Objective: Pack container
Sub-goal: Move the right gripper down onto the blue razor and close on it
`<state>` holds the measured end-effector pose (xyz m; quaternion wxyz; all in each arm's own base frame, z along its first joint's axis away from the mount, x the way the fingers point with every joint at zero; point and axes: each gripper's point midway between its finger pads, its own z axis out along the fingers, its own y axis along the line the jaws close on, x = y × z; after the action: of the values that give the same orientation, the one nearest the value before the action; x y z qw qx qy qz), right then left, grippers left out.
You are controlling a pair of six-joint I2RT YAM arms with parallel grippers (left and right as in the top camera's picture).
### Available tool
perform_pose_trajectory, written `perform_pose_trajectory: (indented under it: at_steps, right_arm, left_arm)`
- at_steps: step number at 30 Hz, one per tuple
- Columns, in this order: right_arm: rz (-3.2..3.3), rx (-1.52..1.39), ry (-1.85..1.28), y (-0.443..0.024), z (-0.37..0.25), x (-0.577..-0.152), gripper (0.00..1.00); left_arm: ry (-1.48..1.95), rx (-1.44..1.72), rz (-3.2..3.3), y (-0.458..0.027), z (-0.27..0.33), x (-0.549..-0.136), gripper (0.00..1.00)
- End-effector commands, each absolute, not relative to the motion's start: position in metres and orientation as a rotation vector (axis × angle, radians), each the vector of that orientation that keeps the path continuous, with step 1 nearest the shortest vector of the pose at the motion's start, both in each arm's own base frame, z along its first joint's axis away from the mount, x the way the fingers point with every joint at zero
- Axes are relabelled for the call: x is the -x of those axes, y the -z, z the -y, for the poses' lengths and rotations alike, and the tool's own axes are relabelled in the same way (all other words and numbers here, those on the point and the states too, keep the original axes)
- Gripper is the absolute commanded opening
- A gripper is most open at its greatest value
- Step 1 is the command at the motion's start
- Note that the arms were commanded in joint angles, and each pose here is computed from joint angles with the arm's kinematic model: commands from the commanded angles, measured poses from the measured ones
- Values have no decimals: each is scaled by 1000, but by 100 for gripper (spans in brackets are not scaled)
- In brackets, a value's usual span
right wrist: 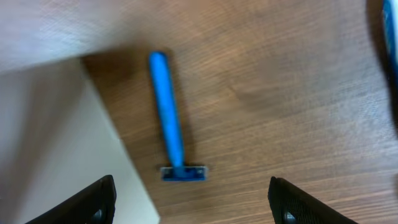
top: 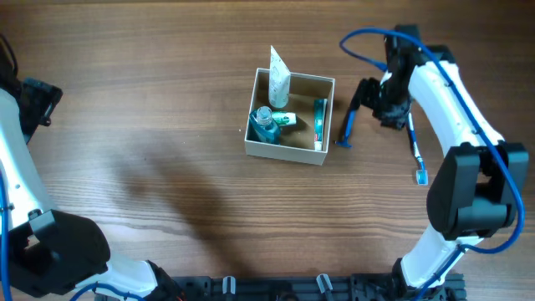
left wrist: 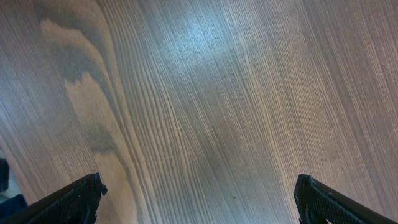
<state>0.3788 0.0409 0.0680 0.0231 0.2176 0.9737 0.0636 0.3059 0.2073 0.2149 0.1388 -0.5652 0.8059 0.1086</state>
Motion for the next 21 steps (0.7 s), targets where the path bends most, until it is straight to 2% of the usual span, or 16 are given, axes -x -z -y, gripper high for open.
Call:
perform_pose_trajectory:
  at_steps: [1,13,21]
  right_arm:
    - [-3016,-742,-153,-53,-40,-369,78]
    - [-2982,-696,-155,-44,-45,-377,77]
    - [-2993,-545,-39,-41,-48,-377,77]
  left_arm:
    - [-331,1666,-2311,-213,-211,-303,100]
    - [-331,1666,-2311,-213,-211,-303,100]
    - [-331,1665,-2312,-213,-210,-303,100]
